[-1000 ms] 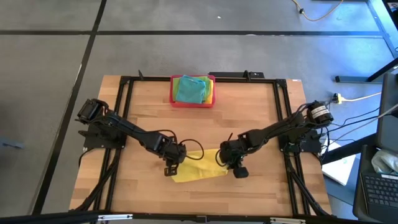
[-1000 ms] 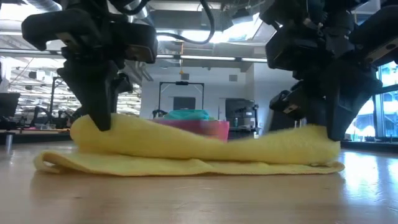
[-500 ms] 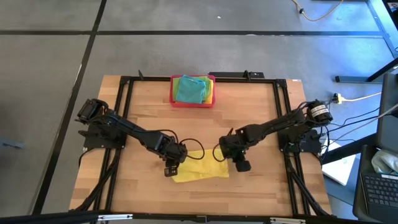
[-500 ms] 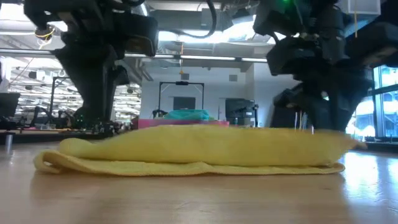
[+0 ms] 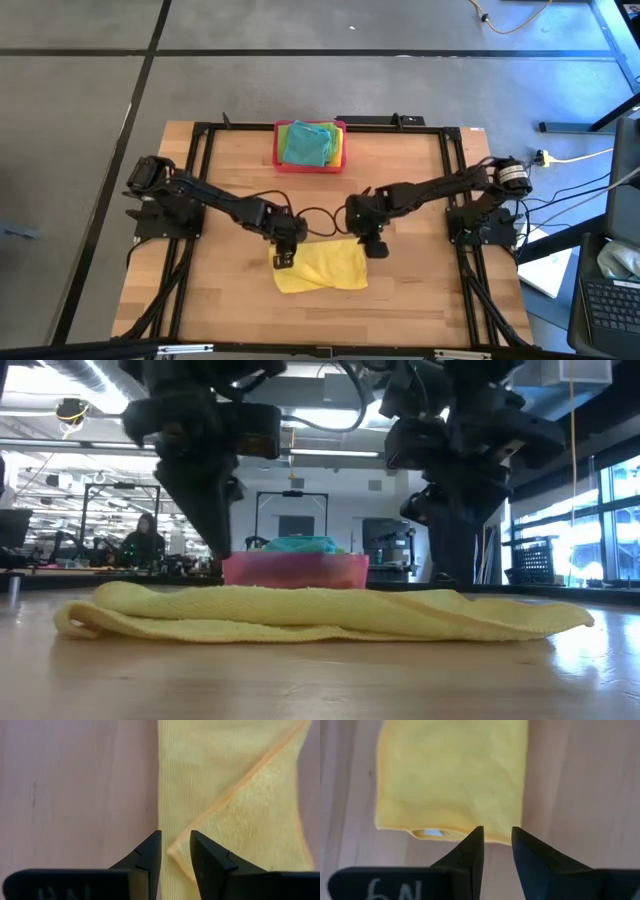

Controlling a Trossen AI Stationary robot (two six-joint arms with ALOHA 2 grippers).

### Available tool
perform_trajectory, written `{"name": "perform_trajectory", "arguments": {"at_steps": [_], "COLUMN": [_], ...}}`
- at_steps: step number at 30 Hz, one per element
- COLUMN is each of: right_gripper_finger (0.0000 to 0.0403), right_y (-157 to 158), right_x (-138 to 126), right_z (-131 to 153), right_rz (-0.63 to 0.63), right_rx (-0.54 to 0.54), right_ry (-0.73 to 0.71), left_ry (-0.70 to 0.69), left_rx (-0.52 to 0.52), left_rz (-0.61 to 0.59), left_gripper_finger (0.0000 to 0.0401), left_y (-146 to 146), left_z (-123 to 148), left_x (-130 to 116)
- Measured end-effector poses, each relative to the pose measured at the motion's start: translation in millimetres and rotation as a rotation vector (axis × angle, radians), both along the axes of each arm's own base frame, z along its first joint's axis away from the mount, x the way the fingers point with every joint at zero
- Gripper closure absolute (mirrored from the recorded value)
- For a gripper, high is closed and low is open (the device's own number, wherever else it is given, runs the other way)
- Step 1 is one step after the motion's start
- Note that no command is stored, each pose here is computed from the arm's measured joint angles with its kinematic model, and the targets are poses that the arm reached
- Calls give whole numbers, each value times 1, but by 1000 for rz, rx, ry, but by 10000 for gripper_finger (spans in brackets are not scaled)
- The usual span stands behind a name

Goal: Fold microfiber towels
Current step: Fold the yellow microfiber cloth

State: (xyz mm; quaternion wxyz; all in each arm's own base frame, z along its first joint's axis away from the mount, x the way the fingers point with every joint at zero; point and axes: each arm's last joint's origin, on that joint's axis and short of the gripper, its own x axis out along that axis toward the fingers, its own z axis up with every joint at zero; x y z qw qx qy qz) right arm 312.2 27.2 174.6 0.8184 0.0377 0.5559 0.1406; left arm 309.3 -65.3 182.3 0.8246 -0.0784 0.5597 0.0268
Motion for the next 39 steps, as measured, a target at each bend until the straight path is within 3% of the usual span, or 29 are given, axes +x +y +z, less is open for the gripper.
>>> {"name": "perform_trajectory", "arguments": {"at_steps": [7,13,22,28,33,39], "right_gripper_finger": [302,302,302,302,302,302], "right_y": [-10,-8,-8,-4,-3,-1], "right_x": [-9,-14,-10,-8,-8,-8], "right_z": [-12,-20,-20,-18,-18,-17], "right_rz": [-33,30,26,11,16,43], "right_rx": [-1,6,18,157,180,252], "right_ry": [47,40,-10,-12,-10,-5], "left_ry": [-63,-42,-13,-9,-30,0], "left_rx": [-108,-181,-113,-105,-82,-124], "left_rz": [-94,-223,-270,-310,-364,-341], "left_gripper_finger": [307,307,307,307,307,307], "left_y": [15,19,21,21,23,33], "left_z": [-14,-23,-27,-27,-28,-39], "left_x": [2,-5,-9,-10,-7,-8]}}
